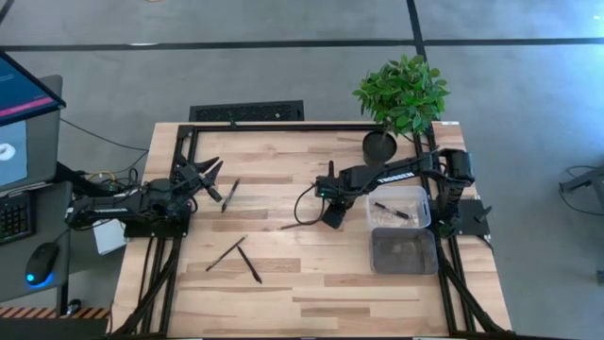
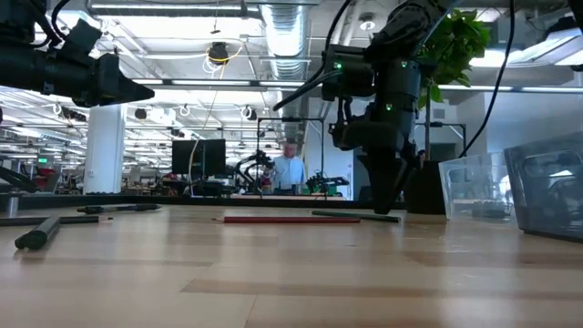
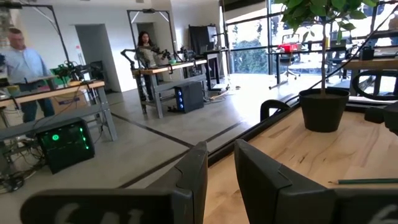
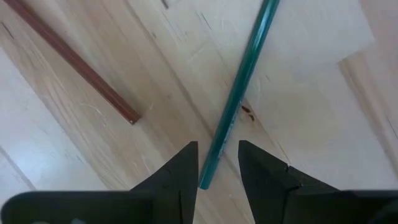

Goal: Sort pens & pencils
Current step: Put the dark green pencil into the black transparent bin

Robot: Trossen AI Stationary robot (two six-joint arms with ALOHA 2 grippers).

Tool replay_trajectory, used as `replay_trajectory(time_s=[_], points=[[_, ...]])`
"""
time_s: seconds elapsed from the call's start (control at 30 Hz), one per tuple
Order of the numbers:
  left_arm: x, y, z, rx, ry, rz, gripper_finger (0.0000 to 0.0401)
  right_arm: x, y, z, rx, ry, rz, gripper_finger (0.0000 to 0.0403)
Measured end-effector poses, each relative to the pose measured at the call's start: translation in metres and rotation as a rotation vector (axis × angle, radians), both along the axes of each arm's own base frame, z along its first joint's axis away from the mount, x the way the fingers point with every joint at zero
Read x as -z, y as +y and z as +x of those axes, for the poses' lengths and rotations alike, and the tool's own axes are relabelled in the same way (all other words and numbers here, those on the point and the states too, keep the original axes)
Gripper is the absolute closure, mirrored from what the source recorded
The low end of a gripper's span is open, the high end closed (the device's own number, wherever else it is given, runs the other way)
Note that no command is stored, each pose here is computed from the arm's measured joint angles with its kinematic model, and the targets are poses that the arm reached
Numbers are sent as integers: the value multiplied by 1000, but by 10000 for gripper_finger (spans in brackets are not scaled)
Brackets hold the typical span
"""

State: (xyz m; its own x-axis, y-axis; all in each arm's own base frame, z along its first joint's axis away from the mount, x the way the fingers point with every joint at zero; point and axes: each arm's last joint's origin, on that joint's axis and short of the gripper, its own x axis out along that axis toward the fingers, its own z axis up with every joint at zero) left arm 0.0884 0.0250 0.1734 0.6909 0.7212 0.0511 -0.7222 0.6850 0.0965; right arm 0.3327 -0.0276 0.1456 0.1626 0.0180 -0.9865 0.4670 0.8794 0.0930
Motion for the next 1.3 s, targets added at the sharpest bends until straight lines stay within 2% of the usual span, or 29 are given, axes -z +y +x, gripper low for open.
replay_trajectory(time_s=[0.53,0.77,1.0,1.3], points=[[0,0,0,0,-1,-1,328,0,1,0,-3,-4,23,271],[0,0,0,1,-1,-1,328,19,0,6,-4,38,29,272],[0,0,0,0,-1,0,328,17,0,5,-20,30,22,273],[0,0,0,0,-1,0,328,18,-1,5,-26,33,-16,311]])
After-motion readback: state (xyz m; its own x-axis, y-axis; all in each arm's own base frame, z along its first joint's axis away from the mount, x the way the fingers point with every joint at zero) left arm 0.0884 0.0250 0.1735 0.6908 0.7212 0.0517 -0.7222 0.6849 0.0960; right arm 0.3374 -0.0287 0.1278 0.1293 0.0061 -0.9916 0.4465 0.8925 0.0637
